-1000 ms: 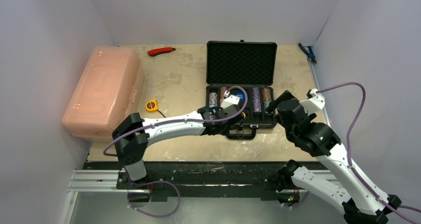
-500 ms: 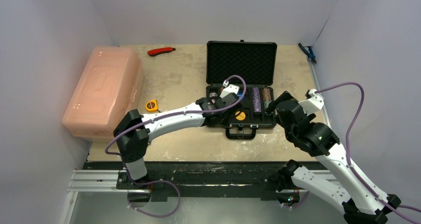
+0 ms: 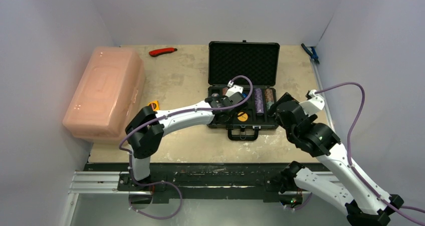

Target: Pack up texas hold em set

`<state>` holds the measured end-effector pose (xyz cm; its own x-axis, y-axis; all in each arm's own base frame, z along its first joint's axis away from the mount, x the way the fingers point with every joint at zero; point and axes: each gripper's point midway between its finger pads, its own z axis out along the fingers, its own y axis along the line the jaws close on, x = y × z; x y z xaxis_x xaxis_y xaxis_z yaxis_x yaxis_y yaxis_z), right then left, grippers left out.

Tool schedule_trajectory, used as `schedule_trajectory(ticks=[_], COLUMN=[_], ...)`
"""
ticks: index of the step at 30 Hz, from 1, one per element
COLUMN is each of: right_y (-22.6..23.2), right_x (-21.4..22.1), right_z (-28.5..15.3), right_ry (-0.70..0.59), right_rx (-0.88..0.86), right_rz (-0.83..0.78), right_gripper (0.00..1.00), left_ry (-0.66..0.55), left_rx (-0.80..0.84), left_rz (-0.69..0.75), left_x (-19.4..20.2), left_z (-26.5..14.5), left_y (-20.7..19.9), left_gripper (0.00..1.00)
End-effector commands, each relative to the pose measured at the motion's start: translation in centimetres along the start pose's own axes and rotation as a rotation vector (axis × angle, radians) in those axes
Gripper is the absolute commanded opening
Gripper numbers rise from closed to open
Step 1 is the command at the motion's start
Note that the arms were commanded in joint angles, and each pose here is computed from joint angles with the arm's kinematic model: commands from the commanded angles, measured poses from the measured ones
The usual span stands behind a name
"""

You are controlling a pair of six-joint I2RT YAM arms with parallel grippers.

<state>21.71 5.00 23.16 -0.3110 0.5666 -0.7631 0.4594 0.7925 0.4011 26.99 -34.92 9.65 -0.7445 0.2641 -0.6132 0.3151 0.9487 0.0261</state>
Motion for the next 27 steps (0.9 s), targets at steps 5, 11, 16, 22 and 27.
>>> schedule_trajectory(ticks=[5,11,16,22,27], right_y=[0.1,-0.1,-0.2,-0.2,-0.3], right_x=[-0.3,-0.1,-0.1,-0.2,-0.1], right_z=[0.1,0.1,0.1,0.1,0.1], right_ry=[-0.014,-0.012,-0.011,-0.013,-0.012], right_rx=[-0.004,0.000,-0.002,0.000,0.000], right_rz=[0.000,-0.002,-0.002,-0.004,-0.004], right_gripper=[0.99,0.99,0.99,0.99,0.99], left_ry=[-0.045,-0.038,-0.031,-0.029,-0.027], left_rx=[-0.037,-0.061,-0.067,-0.077,-0.077], left_rz=[0.002,0.008,0.007,0.007,0.007], left_x=[-1.9,-1.5,-1.1,-1.0,-0.9], left_z=[1.1,1.6,2.1,2.4,2.6], left_y=[0.1,0.5,0.8,1.0,0.9], left_gripper=[0.00,0.01,0.07,0.12,0.15])
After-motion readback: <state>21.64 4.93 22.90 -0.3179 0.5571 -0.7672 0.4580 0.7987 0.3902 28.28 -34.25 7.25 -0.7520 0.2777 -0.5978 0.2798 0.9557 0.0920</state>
